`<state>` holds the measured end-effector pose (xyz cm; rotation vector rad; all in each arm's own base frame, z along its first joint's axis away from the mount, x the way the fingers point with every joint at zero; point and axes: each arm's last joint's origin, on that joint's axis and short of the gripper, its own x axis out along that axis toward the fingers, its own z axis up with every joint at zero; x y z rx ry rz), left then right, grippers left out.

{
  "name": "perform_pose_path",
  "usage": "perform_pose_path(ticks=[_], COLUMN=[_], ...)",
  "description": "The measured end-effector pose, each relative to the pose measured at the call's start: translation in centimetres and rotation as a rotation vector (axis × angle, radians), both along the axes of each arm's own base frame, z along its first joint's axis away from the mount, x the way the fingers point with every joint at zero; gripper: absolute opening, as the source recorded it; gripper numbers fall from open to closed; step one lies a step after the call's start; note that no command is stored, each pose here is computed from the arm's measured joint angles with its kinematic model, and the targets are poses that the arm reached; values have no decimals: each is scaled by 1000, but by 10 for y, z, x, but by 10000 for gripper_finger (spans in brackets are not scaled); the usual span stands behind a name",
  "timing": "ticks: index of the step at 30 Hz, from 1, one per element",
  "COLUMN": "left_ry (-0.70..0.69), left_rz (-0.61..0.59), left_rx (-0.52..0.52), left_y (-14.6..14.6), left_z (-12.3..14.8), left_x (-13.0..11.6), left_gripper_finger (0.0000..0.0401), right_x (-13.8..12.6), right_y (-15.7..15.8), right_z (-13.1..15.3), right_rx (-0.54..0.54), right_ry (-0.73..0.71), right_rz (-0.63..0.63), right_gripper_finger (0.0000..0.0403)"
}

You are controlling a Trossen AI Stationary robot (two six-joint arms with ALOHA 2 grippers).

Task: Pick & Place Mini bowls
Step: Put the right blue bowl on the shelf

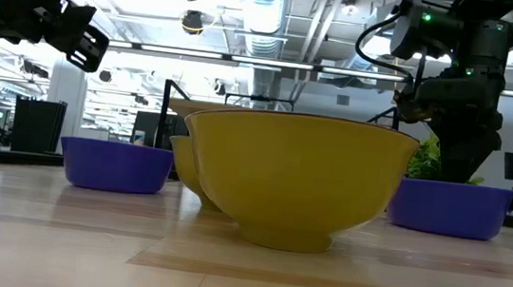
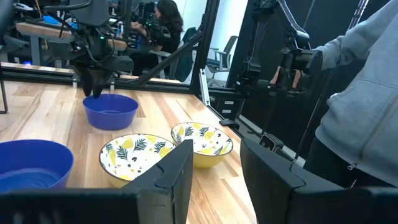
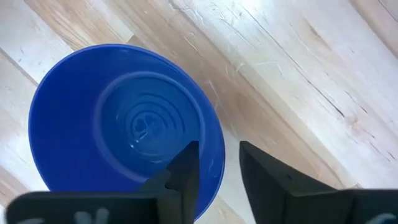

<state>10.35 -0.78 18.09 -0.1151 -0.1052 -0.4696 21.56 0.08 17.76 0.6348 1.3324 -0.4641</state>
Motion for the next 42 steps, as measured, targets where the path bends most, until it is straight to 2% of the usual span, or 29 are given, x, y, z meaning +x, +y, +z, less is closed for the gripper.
perform_pose_path(ticks=[6,10,18,25,30,42], left_ry=[0,0,-22,-23,-23,-23], left_rz=[0,0,7,6,7,7], left_rx=[0,0,45,47,46,46], left_y=[0,0,0,0,0,0], left_z=[0,0,0,0,0,0], left_x=[0,0,0,0,0,0], left_gripper_finger=[131,131,131,131,131,131], right_x=[0,0,1,7,7,5], right_y=[0,-1,-1,-1,-1,-1], right_z=[0,0,-5,-19,-19,-13], right_rx=[-9,-24,-26,-25,-24,-24], right_ry=[-1,0,25,89,83,55], right_rz=[-2,-7,-7,-6,-14,-15], right_gripper_finger=[157,166,152,158,157,102])
